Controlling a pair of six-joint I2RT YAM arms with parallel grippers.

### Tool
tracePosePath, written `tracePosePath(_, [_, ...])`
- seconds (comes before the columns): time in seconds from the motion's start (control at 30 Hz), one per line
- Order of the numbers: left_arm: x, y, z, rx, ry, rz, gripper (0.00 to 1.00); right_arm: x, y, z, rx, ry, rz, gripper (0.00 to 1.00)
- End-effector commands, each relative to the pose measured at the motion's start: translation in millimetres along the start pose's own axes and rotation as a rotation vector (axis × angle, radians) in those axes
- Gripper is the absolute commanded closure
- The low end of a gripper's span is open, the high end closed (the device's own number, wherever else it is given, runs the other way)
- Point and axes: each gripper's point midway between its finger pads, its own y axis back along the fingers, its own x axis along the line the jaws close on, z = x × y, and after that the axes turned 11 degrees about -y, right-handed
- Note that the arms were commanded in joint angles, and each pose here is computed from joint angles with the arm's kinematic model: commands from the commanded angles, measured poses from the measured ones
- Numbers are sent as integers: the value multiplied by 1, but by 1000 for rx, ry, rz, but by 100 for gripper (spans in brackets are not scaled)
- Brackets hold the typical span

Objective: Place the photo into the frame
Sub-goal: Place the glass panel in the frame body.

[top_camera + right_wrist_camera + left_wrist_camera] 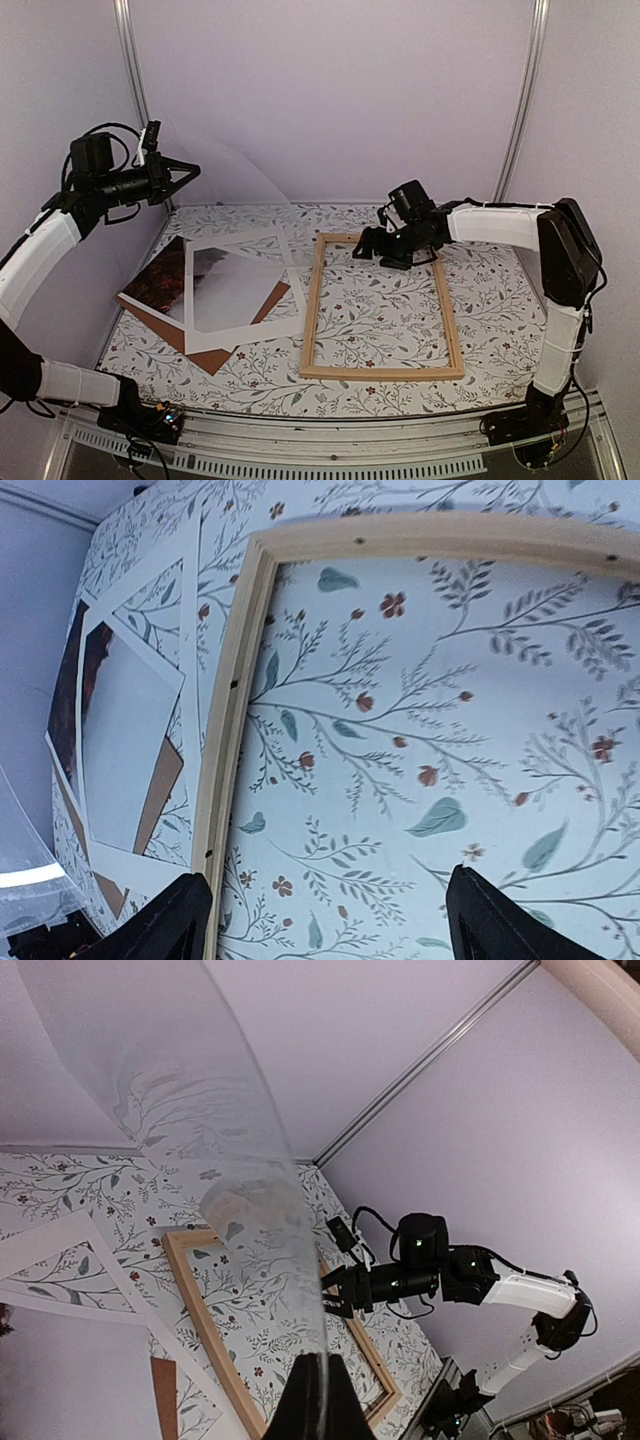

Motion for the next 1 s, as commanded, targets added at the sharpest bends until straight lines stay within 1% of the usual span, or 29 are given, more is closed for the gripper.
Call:
tracePosePath(0.0, [-37, -8, 7, -34, -37, -120, 100, -36, 51, 30, -126, 13, -112, 15])
tracePosePath(0.13, [-54, -34, -12, 1, -19, -194, 100, -72, 92, 56, -219, -40, -174, 15])
tracePosePath(0.37, [-88, -101, -52, 55, 50, -352, 100, -133, 158, 90, -348, -146, -252, 15])
tracePosePath(0.53, [-134, -142, -61, 79, 60, -488, 100, -173, 195, 104, -421, -224, -314, 15])
tracePosePath(0.7, [-169, -166, -68, 76, 70, -595, 100, -202, 225, 113, -481, -279, -341, 15])
tracePosePath(0.8, [-174, -177, -80, 87, 117, -641, 100, -207, 230, 113, -485, -283, -339, 15])
tracePosePath(0.87, [-167, -188, -94, 97, 160, -632, 100, -218, 236, 114, -494, -301, -354, 15])
tracePosePath(0.97, [-149, -208, -122, 130, 225, -596, 100, -223, 232, 112, -481, -303, -357, 15])
